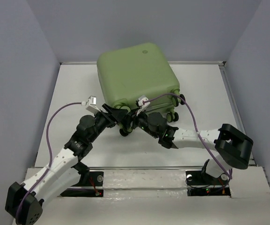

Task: Pack the luggage

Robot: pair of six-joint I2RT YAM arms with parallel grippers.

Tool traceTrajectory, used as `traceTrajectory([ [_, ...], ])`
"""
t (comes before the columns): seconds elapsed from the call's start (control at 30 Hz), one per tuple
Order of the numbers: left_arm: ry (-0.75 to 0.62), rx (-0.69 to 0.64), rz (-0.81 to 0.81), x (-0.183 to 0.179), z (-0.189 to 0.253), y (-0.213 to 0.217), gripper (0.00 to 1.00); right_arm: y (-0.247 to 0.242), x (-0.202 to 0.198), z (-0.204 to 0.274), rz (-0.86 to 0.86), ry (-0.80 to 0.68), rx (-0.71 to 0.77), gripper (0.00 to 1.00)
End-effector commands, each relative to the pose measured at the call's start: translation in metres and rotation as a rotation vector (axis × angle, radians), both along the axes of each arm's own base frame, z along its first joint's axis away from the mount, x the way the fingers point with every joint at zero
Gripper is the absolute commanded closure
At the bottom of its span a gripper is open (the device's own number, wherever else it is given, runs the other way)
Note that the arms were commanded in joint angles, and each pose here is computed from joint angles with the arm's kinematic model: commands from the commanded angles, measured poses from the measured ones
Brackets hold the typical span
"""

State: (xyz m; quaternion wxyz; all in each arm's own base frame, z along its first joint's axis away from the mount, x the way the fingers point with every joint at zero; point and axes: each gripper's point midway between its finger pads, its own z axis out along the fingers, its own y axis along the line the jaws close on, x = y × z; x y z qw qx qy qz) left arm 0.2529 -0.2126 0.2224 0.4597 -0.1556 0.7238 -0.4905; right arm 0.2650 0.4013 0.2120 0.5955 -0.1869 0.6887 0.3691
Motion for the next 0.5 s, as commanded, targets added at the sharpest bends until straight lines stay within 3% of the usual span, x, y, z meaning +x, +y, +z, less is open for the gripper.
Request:
traceTrajectory([
  [0.0,-0.120,0.155,0.177,-0.003,0.021,0.046,0.29,-0.025,0.025,0.064,-0.151,-0.089,0.161,0.93],
  [0.1,-0.131,0.151,0.269,-0.013,0.010,0.072,0.32,-0.023,0.024,0.067,-0.142,-0.092,0.156,0.93],
  [0.27,-0.105,0.167,0.241,-0.017,-0.032,0.069,0.52,-0.017,0.022,0.070,-0.113,-0.088,0.152,0.93],
  [0.33,-0.067,0.229,0.228,-0.011,-0.058,0.065,0.55,-0.017,0.021,0.069,-0.107,-0.085,0.145,0.93],
  [0.47,-0.080,0.300,0.210,0.001,-0.068,0.055,0.55,-0.017,0.020,0.071,-0.098,-0.087,0.135,0.93],
])
